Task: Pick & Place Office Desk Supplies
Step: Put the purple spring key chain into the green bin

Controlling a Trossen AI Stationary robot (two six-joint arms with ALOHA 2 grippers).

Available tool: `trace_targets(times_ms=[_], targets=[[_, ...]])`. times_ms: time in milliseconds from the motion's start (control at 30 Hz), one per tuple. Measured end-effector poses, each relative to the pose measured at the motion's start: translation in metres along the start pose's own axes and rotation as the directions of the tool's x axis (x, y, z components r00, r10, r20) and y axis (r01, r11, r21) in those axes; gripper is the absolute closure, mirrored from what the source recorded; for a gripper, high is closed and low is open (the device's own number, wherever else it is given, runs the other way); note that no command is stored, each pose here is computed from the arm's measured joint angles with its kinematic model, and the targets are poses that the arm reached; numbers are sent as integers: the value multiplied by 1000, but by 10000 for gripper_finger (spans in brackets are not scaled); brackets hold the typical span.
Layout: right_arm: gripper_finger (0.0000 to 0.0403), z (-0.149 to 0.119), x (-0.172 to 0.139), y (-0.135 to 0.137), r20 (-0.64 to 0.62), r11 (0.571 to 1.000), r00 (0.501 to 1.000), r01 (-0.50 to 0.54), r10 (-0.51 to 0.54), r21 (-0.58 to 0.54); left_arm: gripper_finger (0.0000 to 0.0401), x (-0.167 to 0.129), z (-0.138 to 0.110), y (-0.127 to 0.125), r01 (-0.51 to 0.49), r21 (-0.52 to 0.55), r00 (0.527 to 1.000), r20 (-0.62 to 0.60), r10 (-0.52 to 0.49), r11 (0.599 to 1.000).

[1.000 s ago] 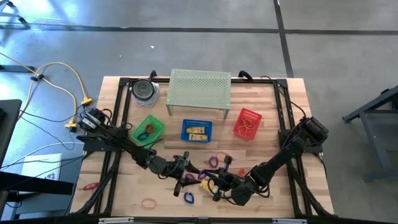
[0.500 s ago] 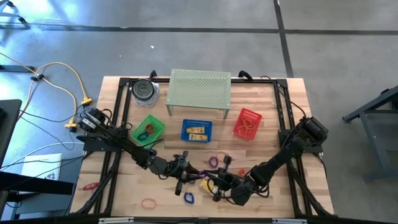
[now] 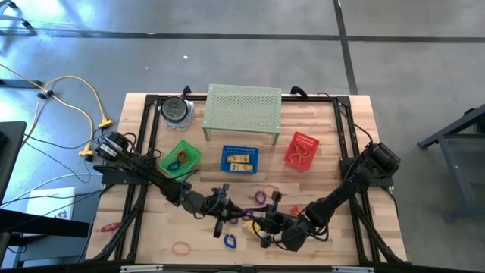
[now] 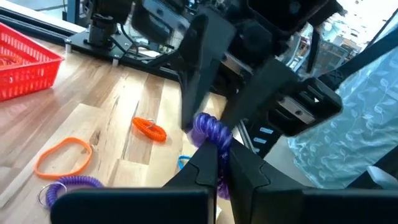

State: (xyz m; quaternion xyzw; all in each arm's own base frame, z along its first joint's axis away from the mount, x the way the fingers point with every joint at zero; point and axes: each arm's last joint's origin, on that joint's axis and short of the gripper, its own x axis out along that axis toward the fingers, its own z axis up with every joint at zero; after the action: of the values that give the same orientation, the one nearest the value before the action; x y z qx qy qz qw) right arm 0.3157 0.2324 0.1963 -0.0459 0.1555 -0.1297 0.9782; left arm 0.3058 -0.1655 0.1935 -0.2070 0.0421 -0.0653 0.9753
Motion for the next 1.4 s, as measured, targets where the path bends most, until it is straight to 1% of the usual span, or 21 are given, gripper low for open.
trace_targets(times_ms=[100, 200, 300, 400, 467, 567, 633, 700, 800, 933, 1067, 1133, 1267, 1333, 1400], targets=[[292, -1, 0, 1, -18, 998, 999, -33, 34, 51, 396, 0, 0, 0, -2, -1, 1000, -1, 2, 1000], [255, -5, 0, 1, -56, 994, 996, -71, 76, 85, 396, 0, -2, 1, -10, -20, 1000, -16, 9, 1000], [212, -6, -1, 1, -69, 990, 995, -68, 77, 120, 397, 0, -4, 2, -21, -27, 999, -37, 20, 999], [172, -7, -3, 4, -83, 986, 989, -108, 119, 123, 397, 0, -6, 3, -30, -26, 998, -57, 28, 999], [154, -6, -7, 6, -87, 981, 984, -145, 157, 132, 397, -2, -7, 3, -40, -37, 995, -90, 36, 999], [141, -6, -10, 9, -95, 971, 976, -177, 194, 159, 397, -9, -7, 1, -75, -32, 984, -163, 68, 997], [140, -7, -12, 10, -98, 967, 975, -179, 198, 180, 398, -15, -3, -1, -91, -28, 975, -206, 83, 995], [140, -8, -12, 10, -107, 964, 974, -174, 198, 201, 398, -23, 5, -3, -107, -38, 968, -232, 95, 994], [143, -10, -13, 10, -122, 962, 971, -175, 204, 211, 398, -39, 18, -3, -173, -40, 947, -280, 156, 984], [144, -10, -13, 10, -125, 960, 969, -184, 213, 213, 398, -68, 38, 2, -314, -13, 902, -316, 294, 949], [144, -10, -13, 10, -124, 960, 969, -184, 213, 213, 398, -98, 55, 11, -448, -74, 847, -356, 395, 891], [144, -9, -12, 10, -124, 960, 970, -182, 211, 213, 398, -111, 62, 15, -487, -91, 824, -377, 423, 868], [144, -9, -11, 9, -124, 960, 970, -180, 209, 215, 394, -132, 77, 23, -526, -98, 802, -388, 454, 845], [144, -9, -10, 8, -124, 960, 970, -177, 207, 216, 393, -144, 84, 31, -568, -132, 782, -394, 483, 812], [144, -9, -10, 8, -125, 958, 970, -178, 209, 224, 392, -156, 88, 41, -634, -142, 735, -417, 535, 760]])
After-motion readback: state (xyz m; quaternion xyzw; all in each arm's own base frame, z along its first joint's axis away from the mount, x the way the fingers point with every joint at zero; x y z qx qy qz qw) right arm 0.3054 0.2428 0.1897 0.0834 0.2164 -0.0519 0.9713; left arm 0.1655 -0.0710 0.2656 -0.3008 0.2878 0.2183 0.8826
